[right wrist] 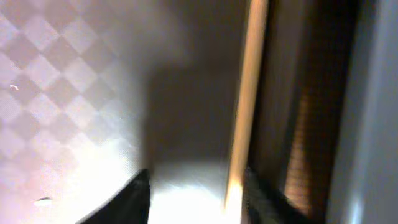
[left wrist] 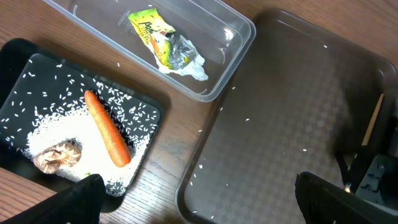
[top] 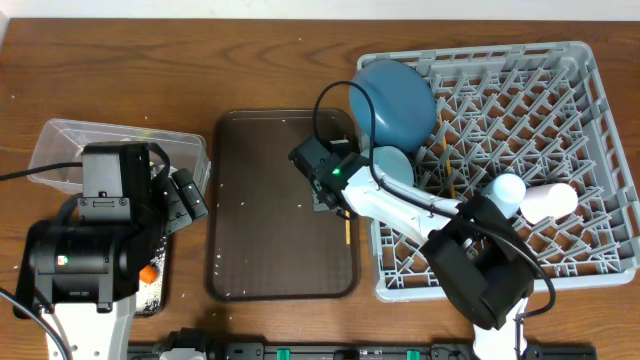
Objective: Sort waste into correct bins and load items into the dishwasher rack
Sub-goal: 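Return the right gripper to the brown tray and grasp the remaining chopstick, then carry the second chopstick into the rack and open the right gripper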
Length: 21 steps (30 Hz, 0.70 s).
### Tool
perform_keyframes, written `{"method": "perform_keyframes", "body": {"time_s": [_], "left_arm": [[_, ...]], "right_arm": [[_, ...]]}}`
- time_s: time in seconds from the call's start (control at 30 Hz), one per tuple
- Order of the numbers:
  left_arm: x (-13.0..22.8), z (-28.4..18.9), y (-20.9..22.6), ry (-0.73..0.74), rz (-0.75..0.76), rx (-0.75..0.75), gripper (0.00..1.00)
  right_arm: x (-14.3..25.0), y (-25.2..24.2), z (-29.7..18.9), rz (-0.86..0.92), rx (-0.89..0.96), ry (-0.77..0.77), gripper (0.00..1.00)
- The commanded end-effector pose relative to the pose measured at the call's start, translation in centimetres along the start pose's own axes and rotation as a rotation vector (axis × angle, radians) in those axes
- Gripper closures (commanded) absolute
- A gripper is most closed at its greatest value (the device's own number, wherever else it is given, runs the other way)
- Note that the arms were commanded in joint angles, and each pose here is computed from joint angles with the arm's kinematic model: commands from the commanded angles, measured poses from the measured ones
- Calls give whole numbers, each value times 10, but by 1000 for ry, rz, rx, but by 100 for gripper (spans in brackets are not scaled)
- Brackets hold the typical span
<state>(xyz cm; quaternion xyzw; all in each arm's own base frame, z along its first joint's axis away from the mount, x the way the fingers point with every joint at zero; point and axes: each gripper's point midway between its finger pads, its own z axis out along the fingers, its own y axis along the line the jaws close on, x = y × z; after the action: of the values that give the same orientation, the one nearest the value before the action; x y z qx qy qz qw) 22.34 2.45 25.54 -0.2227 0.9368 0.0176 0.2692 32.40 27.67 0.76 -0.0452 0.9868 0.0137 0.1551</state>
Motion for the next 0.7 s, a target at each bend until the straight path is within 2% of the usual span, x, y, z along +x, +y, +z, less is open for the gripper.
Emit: {"method": "perform_keyframes", "body": {"time_s": [0.0,0.23,0.27,0.33,0.37,0.57,0.67], "left_arm": [[-3,-1,3,-10,-15,-12,2],[-3,-1,3,-10,-15,-12,2],[-3,-1,3,-10,-15,-12,2],[-3,-1,3,-10,-15,-12,2],[-3,-1,3,-10,-15,-12,2],[-3,-1,3,-10,-15,-12,2],[-3,-1,3,-10,-15,-12,2]], "right_arm": [[11,14,12,-29,-71,58,68],[8,18,11,-66,-70,29,66],[6,17,11,-65,-62,23,70],[5,16,12,-60,-58,18,91],[4,15,12,-50,-55,16,99],[0,12,10,-47,-27,-9,99],[-10,22,-3,-145,-60,-42,99]]}}
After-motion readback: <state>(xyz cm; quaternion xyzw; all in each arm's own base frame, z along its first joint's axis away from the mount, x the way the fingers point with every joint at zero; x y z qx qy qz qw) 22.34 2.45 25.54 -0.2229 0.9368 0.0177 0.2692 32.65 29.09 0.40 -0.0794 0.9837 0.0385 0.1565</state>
